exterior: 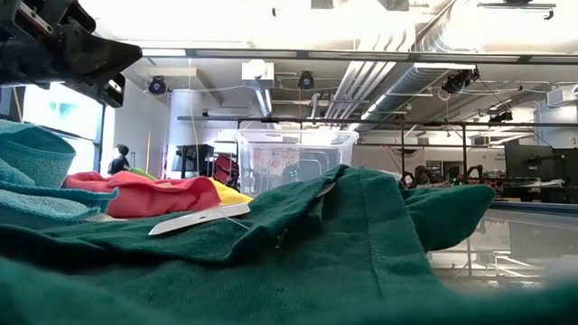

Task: Sort towels by color in basket
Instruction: Put the green microfiber cloth into the bottom transparent bin

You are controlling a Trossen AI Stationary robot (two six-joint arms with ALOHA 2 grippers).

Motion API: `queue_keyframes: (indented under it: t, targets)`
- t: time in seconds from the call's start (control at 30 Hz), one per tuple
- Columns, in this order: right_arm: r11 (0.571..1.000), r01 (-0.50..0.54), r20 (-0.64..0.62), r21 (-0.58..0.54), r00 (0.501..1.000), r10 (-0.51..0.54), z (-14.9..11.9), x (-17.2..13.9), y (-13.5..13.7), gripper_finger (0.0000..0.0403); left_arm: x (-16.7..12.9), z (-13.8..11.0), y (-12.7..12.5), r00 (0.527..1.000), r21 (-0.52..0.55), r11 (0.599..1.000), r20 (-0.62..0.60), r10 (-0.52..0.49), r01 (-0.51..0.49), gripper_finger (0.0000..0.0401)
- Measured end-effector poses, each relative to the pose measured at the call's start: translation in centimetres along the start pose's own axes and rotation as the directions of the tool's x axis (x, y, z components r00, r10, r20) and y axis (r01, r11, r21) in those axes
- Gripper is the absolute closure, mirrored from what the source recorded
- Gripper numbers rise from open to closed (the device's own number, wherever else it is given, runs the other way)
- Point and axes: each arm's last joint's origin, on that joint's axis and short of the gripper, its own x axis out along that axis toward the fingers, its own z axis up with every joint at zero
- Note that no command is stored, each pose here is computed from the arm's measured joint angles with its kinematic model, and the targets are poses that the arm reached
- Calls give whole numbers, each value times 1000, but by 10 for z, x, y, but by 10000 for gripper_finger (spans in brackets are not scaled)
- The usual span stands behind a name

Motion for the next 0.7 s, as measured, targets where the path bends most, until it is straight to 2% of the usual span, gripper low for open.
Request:
queue_keyframes:
  t: [0.07,0.1,0.23,0.3,0.37,0.43,0.53,0.63,0.7]
  targets:
    - [992,-8,155,-125,988,27,6,6,6,234,0,0,0,1000,0,1000,0,0,0,401]
    - [985,0,194,-173,980,34,9,13,9,234,0,0,0,1000,0,1000,-1,0,0,401]
    - [963,-16,182,-270,981,67,24,49,22,233,0,0,0,1000,0,1000,-1,0,0,401]
    - [937,-58,165,-346,979,121,32,74,30,230,0,0,0,1000,-1,1000,-1,0,0,401]
    - [894,-143,133,-425,967,218,40,101,40,222,0,0,0,1000,-2,1000,-1,0,0,401]
    - [836,-239,108,-494,937,332,48,128,49,208,0,0,0,1000,-2,1000,-1,0,0,401]
    - [719,-345,68,-603,876,477,57,171,58,182,0,0,0,1000,-2,1000,-2,0,0,401]
    - [586,-346,16,-733,852,523,59,214,61,160,0,0,0,1000,-2,1000,-2,0,0,401]
    - [489,-337,-42,-804,853,520,57,241,61,153,0,0,0,1000,-2,1000,-2,0,0,401]
